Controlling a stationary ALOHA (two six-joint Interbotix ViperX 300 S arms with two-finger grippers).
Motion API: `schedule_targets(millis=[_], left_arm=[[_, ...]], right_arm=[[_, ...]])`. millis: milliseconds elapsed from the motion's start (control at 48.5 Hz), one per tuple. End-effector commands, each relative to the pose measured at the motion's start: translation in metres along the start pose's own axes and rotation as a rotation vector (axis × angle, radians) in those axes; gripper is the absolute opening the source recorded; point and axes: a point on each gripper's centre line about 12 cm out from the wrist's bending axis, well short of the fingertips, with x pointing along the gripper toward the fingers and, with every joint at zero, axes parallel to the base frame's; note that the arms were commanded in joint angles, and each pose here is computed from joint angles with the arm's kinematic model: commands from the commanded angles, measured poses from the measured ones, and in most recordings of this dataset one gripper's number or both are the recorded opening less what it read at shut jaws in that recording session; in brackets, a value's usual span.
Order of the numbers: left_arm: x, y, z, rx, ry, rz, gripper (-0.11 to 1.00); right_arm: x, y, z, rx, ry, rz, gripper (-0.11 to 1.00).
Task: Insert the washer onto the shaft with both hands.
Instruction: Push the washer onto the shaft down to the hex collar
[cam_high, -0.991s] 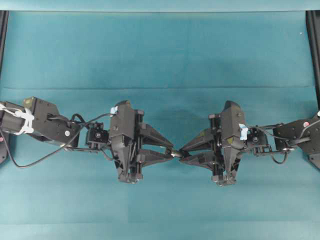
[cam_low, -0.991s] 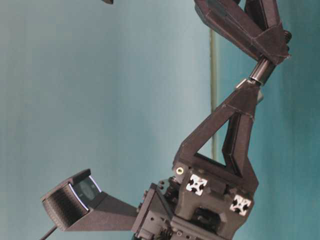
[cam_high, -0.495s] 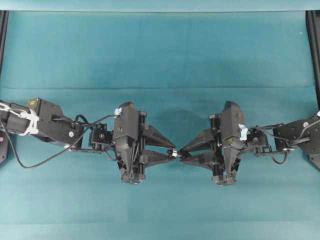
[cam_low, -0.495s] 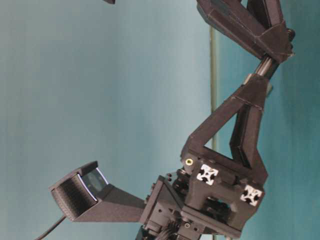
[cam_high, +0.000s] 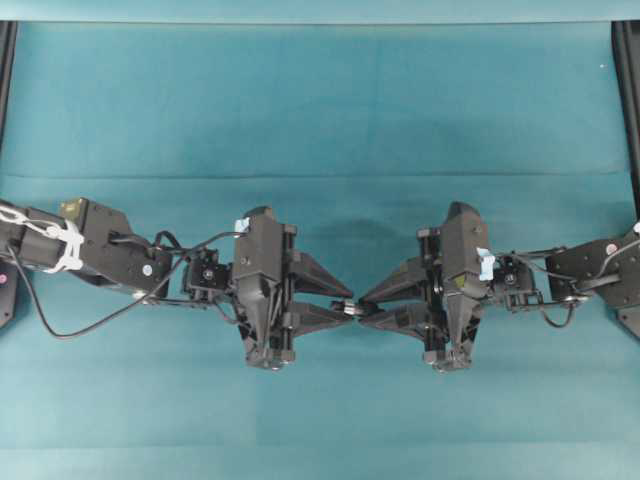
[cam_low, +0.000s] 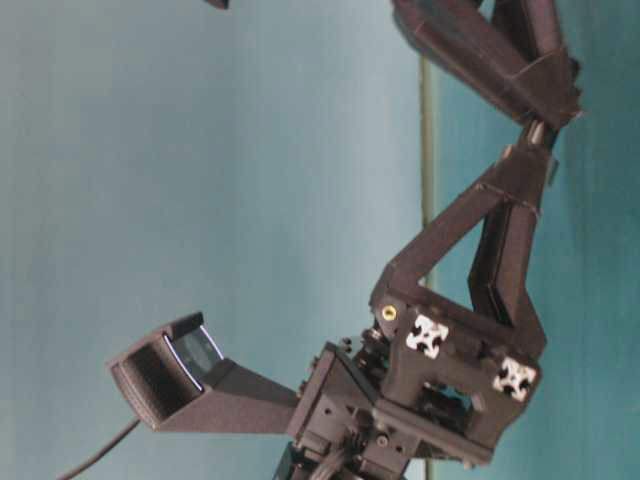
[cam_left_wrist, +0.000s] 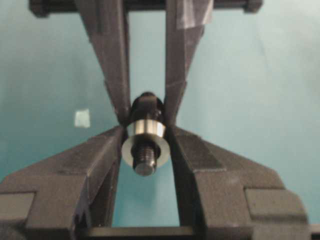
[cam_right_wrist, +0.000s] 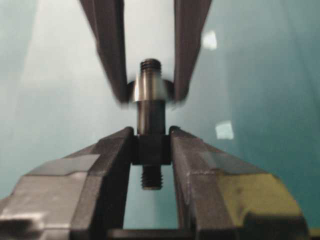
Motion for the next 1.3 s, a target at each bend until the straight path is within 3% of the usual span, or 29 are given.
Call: schedule_targets(millis=[0, 1073, 1280], left_arm=[[0.003, -0.002, 0.010, 0.001, -0.029, -0.006, 0.36], [0.018, -0.003, 0.016, 0.000, 0.033, 0.006, 0.36], [0.017, -0.001, 0.015, -0.020, 0.057, 0.014, 0.36]], right_arm=[[0.003, 0.002, 0.008, 0.009, -0.027, 0.006, 0.00], [0.005, 0.002, 0.007, 0.006, -0.021, 0.005, 0.00], [0.005, 0.002, 0.007, 0.006, -0.021, 0.005, 0.00]])
